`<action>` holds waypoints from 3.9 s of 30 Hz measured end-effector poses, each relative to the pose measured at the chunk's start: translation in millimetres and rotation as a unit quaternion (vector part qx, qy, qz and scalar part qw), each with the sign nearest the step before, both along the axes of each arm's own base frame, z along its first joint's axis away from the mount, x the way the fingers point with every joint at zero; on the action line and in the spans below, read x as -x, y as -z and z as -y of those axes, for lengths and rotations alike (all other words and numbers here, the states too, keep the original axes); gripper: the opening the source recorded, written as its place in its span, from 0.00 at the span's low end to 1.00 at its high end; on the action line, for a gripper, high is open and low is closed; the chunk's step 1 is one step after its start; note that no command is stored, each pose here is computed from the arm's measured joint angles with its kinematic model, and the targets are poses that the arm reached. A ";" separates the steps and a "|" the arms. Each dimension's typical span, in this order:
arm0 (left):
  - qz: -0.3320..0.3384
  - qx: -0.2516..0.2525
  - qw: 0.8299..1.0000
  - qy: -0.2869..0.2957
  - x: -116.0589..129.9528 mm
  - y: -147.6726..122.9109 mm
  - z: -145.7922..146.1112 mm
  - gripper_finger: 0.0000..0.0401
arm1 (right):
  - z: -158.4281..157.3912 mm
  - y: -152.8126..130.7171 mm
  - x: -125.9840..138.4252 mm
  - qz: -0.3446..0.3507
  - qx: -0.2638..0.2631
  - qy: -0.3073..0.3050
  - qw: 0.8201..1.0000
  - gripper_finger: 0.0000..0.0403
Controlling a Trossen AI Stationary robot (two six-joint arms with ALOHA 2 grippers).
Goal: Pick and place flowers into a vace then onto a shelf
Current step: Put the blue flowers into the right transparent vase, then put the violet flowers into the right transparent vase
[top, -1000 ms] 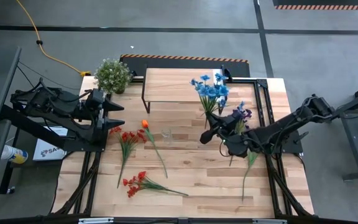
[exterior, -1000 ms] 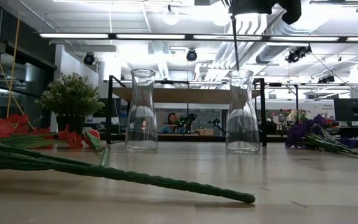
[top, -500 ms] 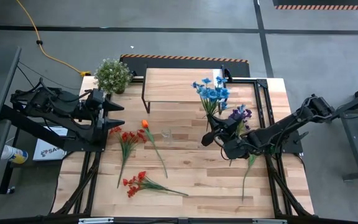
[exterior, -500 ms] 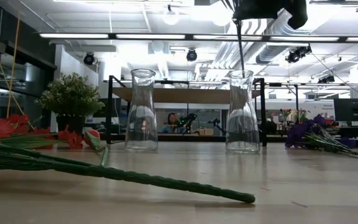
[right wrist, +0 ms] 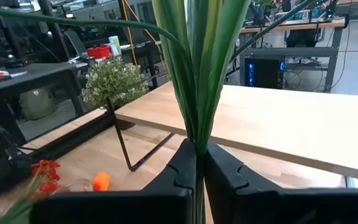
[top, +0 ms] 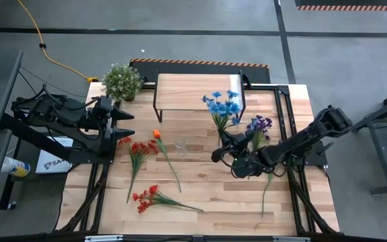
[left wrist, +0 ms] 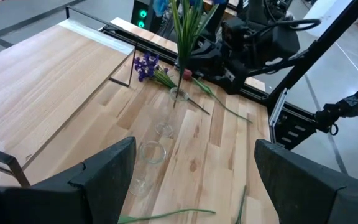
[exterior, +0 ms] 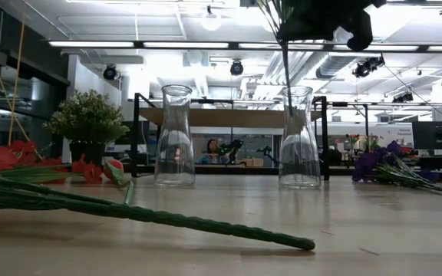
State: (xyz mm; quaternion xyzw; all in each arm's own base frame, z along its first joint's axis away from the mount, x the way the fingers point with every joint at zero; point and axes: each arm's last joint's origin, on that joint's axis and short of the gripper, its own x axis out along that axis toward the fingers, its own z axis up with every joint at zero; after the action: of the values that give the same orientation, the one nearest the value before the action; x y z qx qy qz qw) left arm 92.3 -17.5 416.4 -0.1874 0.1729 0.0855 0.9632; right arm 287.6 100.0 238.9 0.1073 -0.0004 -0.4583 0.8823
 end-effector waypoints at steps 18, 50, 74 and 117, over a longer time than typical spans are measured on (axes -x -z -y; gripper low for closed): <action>0.000 0.000 1.000 0.000 0.1 0.0 0.0 0.90 | -3.2 16.1 -3.2 -0.033 0.008 -0.006 0.999 0.02; 0.000 0.001 1.000 0.000 0.0 -0.1 0.0 0.90 | -9.1 31.0 6.3 -0.098 -0.028 -0.070 0.992 0.03; 0.001 0.001 1.000 0.000 0.1 -0.1 0.0 0.90 | -9.3 33.6 7.3 -0.121 -0.040 -0.091 0.988 0.17; 0.003 -0.007 1.000 -0.019 0.1 -0.3 -1.2 0.90 | 4.3 -4.1 66.8 -0.280 -0.248 -0.302 0.877 0.52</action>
State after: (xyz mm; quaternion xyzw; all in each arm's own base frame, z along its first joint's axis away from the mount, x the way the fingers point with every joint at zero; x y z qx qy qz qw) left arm 92.1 -16.3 416.7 -0.1841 0.1654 0.1045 0.9632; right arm 220.8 95.7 243.0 0.1852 0.3928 -0.1652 0.8855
